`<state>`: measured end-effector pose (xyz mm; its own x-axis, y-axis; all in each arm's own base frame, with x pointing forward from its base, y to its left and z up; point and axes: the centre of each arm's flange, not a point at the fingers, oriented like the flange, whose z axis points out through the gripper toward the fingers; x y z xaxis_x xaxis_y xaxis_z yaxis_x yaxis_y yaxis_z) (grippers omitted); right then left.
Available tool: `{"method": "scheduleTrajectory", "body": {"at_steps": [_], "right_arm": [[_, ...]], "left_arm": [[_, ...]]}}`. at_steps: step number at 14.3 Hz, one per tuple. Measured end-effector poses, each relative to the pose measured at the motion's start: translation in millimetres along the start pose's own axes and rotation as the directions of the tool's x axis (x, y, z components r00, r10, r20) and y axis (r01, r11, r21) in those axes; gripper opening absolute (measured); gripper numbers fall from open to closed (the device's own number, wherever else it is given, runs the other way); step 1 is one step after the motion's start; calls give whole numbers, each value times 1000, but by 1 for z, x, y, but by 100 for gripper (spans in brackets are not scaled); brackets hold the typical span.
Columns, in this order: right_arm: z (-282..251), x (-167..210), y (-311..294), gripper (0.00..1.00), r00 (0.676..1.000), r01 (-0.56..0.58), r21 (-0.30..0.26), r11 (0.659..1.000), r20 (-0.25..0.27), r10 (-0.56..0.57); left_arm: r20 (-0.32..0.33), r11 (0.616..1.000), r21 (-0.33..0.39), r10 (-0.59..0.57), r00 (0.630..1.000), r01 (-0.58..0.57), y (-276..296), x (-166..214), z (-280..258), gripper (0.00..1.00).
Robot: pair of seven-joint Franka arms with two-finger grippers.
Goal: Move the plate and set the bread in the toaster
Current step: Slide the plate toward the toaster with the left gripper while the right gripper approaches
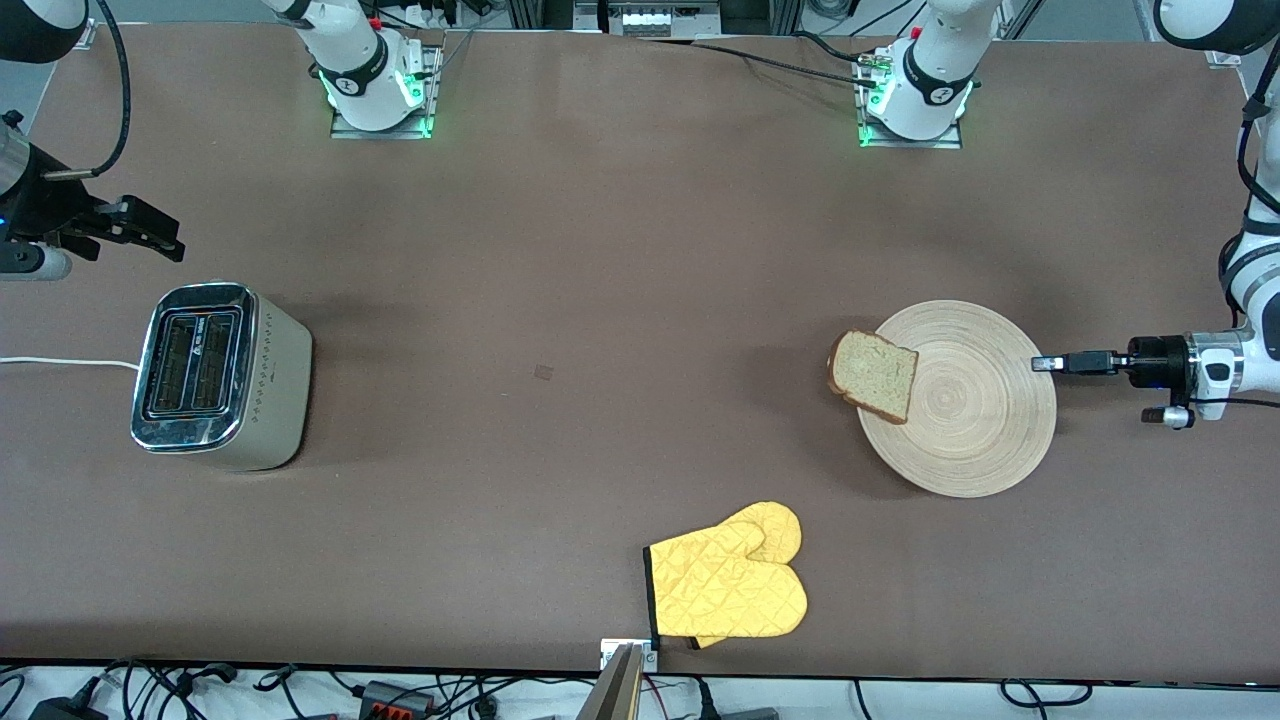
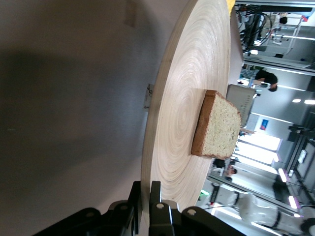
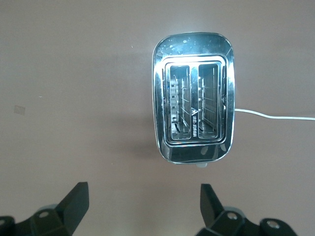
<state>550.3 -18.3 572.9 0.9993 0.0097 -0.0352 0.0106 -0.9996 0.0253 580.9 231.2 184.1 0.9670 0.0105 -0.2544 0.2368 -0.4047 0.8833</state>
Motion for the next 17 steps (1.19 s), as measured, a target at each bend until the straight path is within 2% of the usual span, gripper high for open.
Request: {"method": "scheduleTrajectory", "body": {"at_steps": [3, 5, 7, 9, 12, 14, 17], "right_arm": [[1, 0, 1, 100, 1000, -1, 0, 1000, 4, 1], [5, 0, 0, 100, 1000, 0, 0, 1000, 14, 0], [19, 4, -10, 100, 999, 18, 1, 1000, 42, -18], [45, 14, -45, 100, 994, 76, 4, 997, 85, -76], [90, 34, -96, 100, 982, 145, 26, 989, 119, -147], [120, 44, -126, 100, 972, 182, 41, 983, 144, -186], [144, 55, -166, 100, 964, 233, 41, 972, 121, -236]], "left_arm": [[55, 1000, -17, 5, 998, -4, 31, 19, 45, 9], [56, 1000, -19, 13, 998, -12, 49, 34, 79, 9], [31, 1000, -7, 11, 999, -10, 65, 45, 113, 9], [2, 999, 0, -32, 999, 32, 88, 47, 146, 9], [-21, 997, 34, -71, 997, 71, 136, 35, 199, 9], [-36, 996, 33, -84, 996, 85, 152, 26, 228, 9], [-87, 994, 21, -108, 990, 110, 161, 13, 280, 9]]}}
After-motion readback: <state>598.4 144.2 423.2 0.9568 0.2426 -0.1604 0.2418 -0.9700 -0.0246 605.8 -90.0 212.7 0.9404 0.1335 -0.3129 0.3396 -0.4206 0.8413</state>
